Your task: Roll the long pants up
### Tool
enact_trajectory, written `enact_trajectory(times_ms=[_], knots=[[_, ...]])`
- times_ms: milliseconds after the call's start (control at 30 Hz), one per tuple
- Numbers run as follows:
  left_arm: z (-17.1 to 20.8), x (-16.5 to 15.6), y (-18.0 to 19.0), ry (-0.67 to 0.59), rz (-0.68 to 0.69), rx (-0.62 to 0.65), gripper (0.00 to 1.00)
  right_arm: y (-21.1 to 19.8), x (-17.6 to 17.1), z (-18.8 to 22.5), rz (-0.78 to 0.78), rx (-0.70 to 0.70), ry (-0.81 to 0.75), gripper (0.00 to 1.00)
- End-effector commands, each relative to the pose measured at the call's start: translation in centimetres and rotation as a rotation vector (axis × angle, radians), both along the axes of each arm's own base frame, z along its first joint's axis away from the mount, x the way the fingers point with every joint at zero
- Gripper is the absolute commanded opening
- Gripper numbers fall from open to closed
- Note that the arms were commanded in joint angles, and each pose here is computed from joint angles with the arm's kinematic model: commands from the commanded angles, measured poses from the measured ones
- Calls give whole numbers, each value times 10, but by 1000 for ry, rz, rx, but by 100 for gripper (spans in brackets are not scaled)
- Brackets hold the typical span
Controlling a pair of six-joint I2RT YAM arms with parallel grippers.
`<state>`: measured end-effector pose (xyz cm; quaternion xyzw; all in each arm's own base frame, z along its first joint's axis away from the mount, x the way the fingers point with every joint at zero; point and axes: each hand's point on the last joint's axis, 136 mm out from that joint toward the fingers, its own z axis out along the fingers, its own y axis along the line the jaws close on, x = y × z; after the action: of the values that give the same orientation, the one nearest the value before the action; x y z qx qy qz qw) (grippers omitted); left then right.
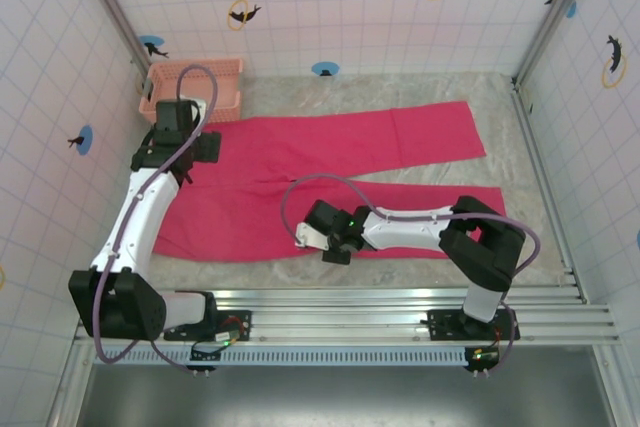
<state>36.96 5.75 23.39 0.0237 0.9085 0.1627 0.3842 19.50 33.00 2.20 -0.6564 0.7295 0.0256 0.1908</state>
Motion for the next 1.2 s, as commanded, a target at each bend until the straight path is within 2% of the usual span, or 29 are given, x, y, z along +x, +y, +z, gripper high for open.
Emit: enact_trajectory(times_ms=[0, 267, 467, 633, 767, 833, 900, 1033, 1167], knots=[[-5, -7, -10, -24, -65, -31, 93, 3, 19, 42, -13, 41, -63, 0], [-30, -36, -30, 75, -94, -93, 87, 1, 39, 112, -43, 120, -120, 0], [-24, -65, -60, 110, -206, -92, 82, 0, 79, 142, -115, 191, -131, 0], [-37, -99, -89, 175, -347, -105, 83, 6, 104, 152, -144, 253, -118, 0], [-46, -122, -118, 229, -465, -216, 83, 10, 115, 155, -158, 269, -112, 0], [-46, -131, -129, 253, -506, -232, 83, 12, 118, 156, -164, 286, -96, 0], [-46, -134, -142, 258, -559, -222, 84, 16, 121, 157, -174, 311, -78, 0], [-57, -135, -166, 353, -636, -245, 84, 22, 128, 157, -188, 327, -64, 0], [-72, -136, -180, 438, -660, -261, 84, 22, 133, 155, -207, 328, -57, 0]])
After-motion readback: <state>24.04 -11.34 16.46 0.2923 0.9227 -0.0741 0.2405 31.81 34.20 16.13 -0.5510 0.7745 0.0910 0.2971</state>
